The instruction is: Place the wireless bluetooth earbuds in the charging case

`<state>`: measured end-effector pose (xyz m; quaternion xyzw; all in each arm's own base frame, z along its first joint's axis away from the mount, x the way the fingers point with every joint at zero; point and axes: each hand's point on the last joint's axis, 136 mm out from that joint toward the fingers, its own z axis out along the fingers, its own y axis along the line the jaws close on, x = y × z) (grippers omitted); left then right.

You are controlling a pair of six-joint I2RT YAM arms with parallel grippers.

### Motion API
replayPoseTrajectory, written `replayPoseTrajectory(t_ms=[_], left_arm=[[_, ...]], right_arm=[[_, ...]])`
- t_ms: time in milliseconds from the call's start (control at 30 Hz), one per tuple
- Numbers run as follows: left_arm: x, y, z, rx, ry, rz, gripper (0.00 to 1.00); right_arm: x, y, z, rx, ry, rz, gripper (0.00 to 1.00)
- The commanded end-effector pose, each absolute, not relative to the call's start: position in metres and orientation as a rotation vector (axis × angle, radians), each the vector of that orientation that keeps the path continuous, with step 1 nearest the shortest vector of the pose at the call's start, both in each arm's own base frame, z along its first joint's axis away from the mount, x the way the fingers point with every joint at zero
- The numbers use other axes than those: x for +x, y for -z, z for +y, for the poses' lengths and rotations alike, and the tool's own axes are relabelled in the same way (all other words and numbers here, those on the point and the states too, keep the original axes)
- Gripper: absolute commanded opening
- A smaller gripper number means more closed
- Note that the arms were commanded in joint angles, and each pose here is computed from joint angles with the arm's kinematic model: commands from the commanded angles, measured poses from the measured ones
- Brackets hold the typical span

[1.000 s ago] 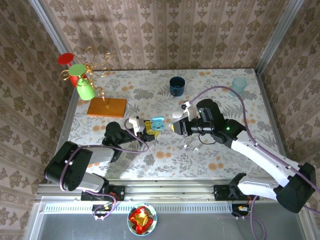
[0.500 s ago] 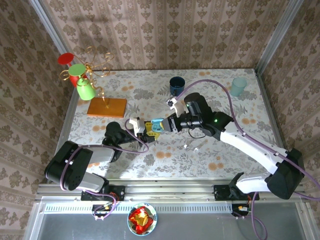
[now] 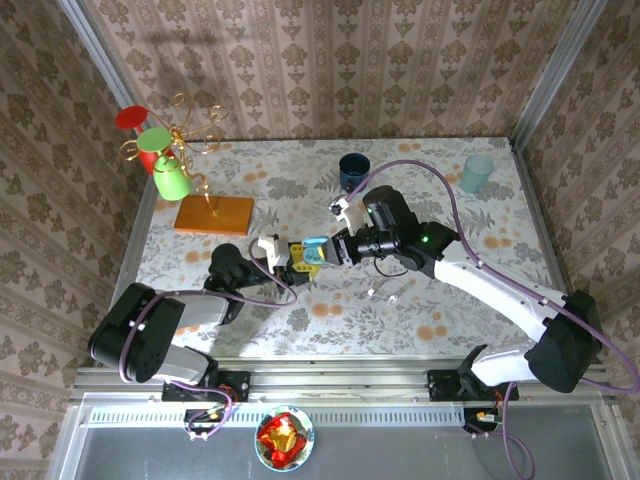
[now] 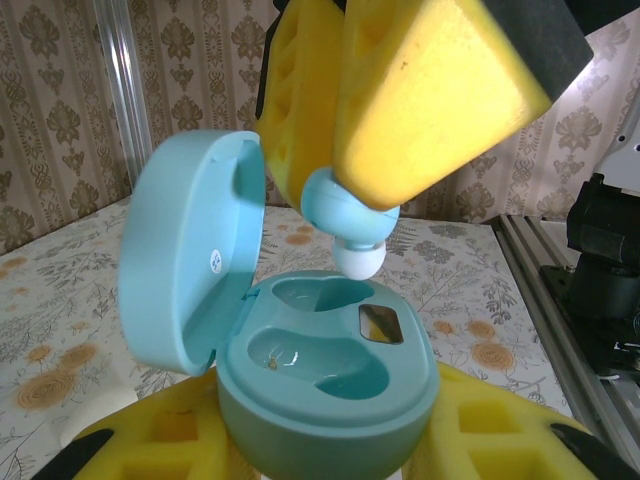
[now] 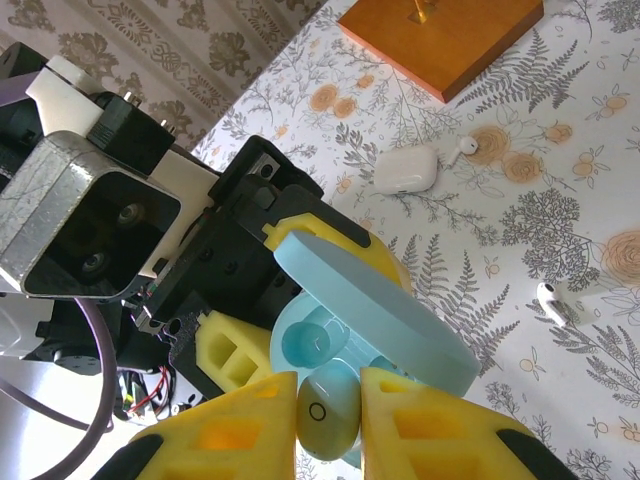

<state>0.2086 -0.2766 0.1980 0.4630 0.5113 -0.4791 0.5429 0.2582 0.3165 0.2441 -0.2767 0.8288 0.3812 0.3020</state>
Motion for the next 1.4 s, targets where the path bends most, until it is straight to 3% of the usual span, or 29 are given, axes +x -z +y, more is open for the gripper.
replayPoseTrajectory(t_ms=[0,667,1000,1367], left_arm=[[0.201,-0.21,-0.277,1.124,1.145,1.152,0.32],[0.2,-0.211,-0.276,1.116,1.131,1.148,0.32],[0.201,-0.211,-0.276,1.112,1.129,1.152,0.32],[0.207,-0.208,-0.274,1.092,1.112,1.173,0.32]], right_arm=[[0.256,-0.242,0.317,-0.758,-1.0,2.202,0.21],[0.262,-0.224,0.313,-0.731,-0.962,2.265,0.22],[0.262,-0.239,0.307,-0.711,-0.944,2.231,0.35],[0.249,-0.259,0.293,-0.697,-0.952,2.136,0.4]])
